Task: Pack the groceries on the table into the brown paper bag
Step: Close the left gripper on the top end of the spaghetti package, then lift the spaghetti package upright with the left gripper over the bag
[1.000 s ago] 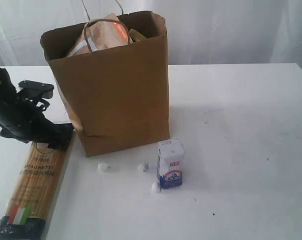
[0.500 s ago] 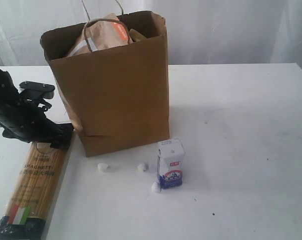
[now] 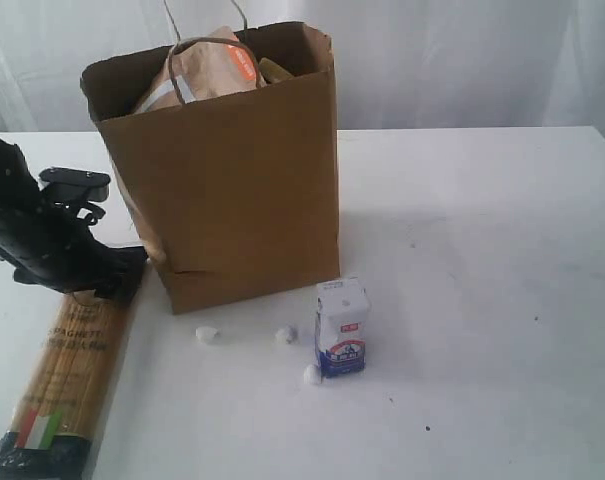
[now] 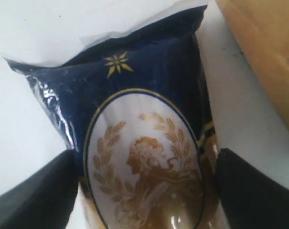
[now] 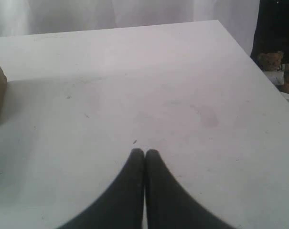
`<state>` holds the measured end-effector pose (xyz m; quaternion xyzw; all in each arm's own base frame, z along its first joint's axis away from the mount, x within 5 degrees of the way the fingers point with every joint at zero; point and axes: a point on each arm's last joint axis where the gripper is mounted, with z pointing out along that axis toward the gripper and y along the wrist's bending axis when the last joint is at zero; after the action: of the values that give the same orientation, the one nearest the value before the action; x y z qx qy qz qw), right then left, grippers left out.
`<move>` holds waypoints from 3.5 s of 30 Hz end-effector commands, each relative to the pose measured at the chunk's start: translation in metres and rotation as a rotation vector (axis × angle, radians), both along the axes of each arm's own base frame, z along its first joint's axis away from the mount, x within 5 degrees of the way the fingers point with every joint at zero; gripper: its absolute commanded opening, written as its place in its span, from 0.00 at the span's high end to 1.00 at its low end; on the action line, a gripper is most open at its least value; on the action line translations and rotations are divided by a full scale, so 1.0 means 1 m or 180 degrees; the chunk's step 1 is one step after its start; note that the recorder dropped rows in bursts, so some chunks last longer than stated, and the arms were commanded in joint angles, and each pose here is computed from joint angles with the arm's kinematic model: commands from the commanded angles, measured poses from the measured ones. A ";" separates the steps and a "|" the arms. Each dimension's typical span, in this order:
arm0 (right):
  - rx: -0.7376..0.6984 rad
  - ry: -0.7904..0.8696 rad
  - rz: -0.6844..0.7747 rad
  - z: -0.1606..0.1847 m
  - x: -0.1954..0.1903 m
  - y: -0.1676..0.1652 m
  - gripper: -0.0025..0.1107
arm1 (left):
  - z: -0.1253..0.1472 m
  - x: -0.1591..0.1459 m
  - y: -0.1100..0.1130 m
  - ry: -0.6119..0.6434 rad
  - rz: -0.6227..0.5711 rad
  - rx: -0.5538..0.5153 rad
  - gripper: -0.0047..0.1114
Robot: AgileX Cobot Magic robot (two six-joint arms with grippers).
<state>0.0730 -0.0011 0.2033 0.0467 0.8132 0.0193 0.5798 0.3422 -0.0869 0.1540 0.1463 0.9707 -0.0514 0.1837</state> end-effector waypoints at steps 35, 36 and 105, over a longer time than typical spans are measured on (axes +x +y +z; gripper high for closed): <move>-0.0029 -0.0013 -0.0009 0.000 0.001 0.000 0.98 | 0.124 -0.047 0.023 0.0260 -0.0344 0.0631 0.96; -0.0029 -0.0013 -0.0009 0.000 0.001 0.000 0.98 | 0.130 -0.050 0.024 0.0212 -0.0344 0.0648 0.96; -0.0029 -0.0013 -0.0009 0.000 0.001 0.000 0.98 | 0.362 -0.035 -0.042 -0.3563 -0.1264 -0.2777 0.96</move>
<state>0.0730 -0.0011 0.2033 0.0434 0.8134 0.0170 0.5799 0.3115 -0.1262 0.4994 0.2550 0.6394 -0.3145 0.6536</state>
